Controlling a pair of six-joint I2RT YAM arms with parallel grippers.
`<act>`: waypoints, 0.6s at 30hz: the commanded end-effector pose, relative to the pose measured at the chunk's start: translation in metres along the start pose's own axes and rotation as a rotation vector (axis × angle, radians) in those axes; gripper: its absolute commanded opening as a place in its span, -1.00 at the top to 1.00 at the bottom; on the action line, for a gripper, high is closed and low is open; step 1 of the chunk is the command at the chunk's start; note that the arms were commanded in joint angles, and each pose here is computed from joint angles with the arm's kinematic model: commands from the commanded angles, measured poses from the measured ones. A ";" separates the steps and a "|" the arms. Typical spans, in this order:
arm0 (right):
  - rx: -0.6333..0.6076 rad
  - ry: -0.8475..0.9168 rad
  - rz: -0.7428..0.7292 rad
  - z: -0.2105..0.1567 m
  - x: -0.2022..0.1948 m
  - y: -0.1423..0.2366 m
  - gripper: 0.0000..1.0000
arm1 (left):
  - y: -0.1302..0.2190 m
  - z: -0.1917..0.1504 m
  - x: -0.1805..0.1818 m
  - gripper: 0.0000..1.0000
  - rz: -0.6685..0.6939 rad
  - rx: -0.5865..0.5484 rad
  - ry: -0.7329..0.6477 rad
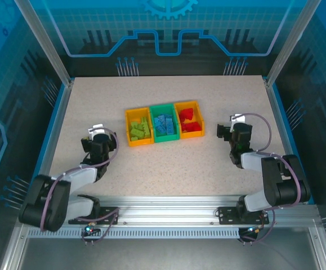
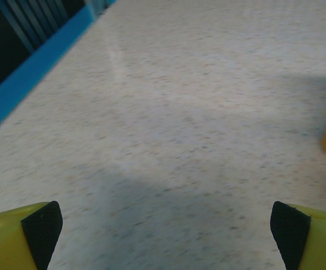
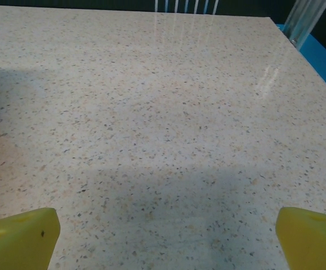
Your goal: Sort the legos into containers by color
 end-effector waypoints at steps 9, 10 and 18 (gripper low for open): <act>-0.044 0.027 0.099 0.002 0.016 -0.003 -1.00 | -0.030 0.029 -0.034 -0.98 -0.247 -0.181 0.018; -0.047 0.027 0.099 0.002 0.016 -0.004 -1.00 | -0.034 0.031 -0.034 -0.97 -0.241 -0.168 0.013; -0.044 0.028 0.099 0.002 0.016 -0.004 -1.00 | -0.042 0.030 -0.031 -0.98 -0.235 -0.119 0.034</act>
Point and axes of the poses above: each hand's point on the last joint's axis, 136 mm out from that joint toward the fingers, its own y axis back along the fingers, its own x axis along the line the jaws close on, z = x × y, the point moved 1 cm from there along y, back along the fingers, and after that the axes turned 6 degrees about -y, right-handed, at the moved point
